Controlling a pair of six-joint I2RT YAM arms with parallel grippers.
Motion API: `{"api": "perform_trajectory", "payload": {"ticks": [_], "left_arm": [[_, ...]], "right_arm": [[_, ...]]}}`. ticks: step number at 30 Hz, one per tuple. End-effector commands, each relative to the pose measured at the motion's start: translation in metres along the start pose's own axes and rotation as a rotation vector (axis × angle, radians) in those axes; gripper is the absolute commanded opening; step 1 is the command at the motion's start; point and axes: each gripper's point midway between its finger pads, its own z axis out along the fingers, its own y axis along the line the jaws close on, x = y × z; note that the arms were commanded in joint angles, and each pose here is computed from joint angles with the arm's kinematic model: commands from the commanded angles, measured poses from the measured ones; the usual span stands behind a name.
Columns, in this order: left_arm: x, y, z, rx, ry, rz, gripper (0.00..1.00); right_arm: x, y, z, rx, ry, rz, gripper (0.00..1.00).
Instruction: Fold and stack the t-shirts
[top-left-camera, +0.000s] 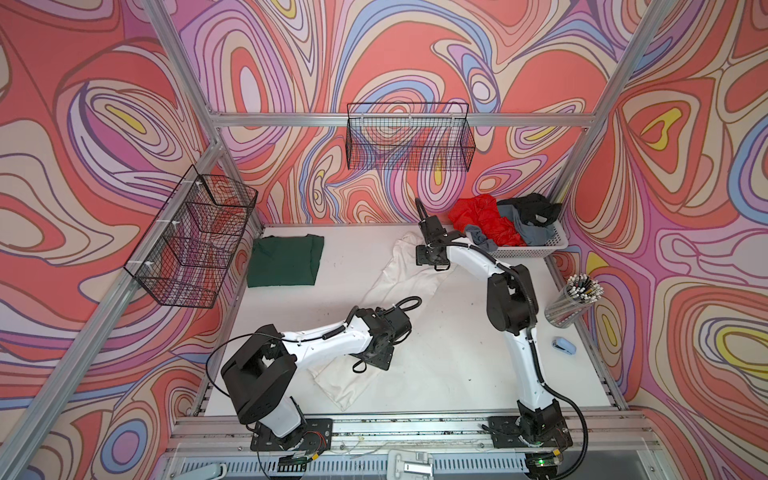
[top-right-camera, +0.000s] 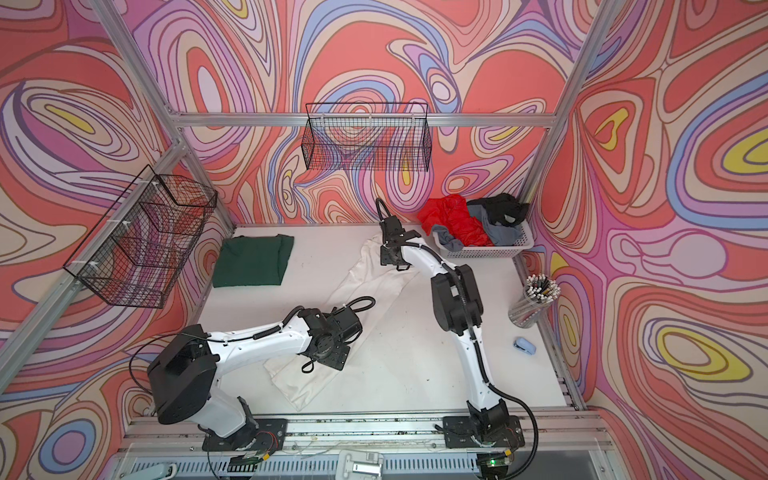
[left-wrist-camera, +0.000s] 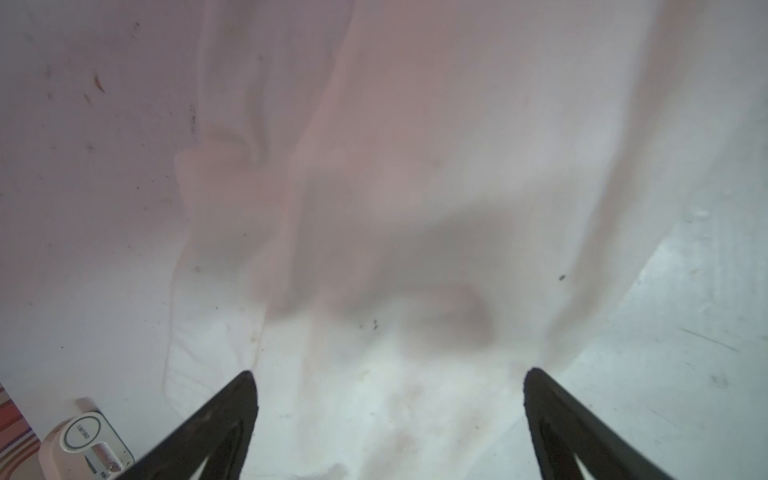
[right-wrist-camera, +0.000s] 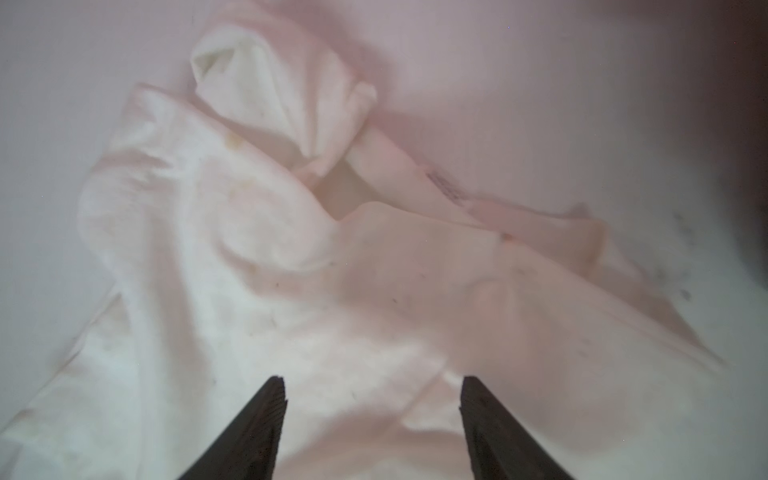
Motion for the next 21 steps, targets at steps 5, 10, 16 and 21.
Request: {"api": "perform_trajectory", "payload": {"ticks": [5, 10, 16, 21], "left_arm": [[-0.017, 0.011, 0.000, 0.026, -0.029, -0.013, 1.00], [-0.028, 0.018, 0.000, 0.101, -0.063, -0.069, 1.00], [-0.029, 0.020, 0.006, 0.137, -0.054, -0.072, 1.00], [-0.024, 0.020, 0.016, 0.127, -0.022, -0.067, 1.00]], "right_arm": [[0.014, -0.045, -0.034, 0.069, -0.052, 0.128, 0.60], [0.048, -0.056, -0.016, 0.080, 0.002, 0.166, 0.48], [0.053, -0.064, 0.008, 0.110, 0.023, 0.172, 0.43], [0.051, -0.063, 0.035, 0.120, 0.059, 0.143, 0.39]]}}
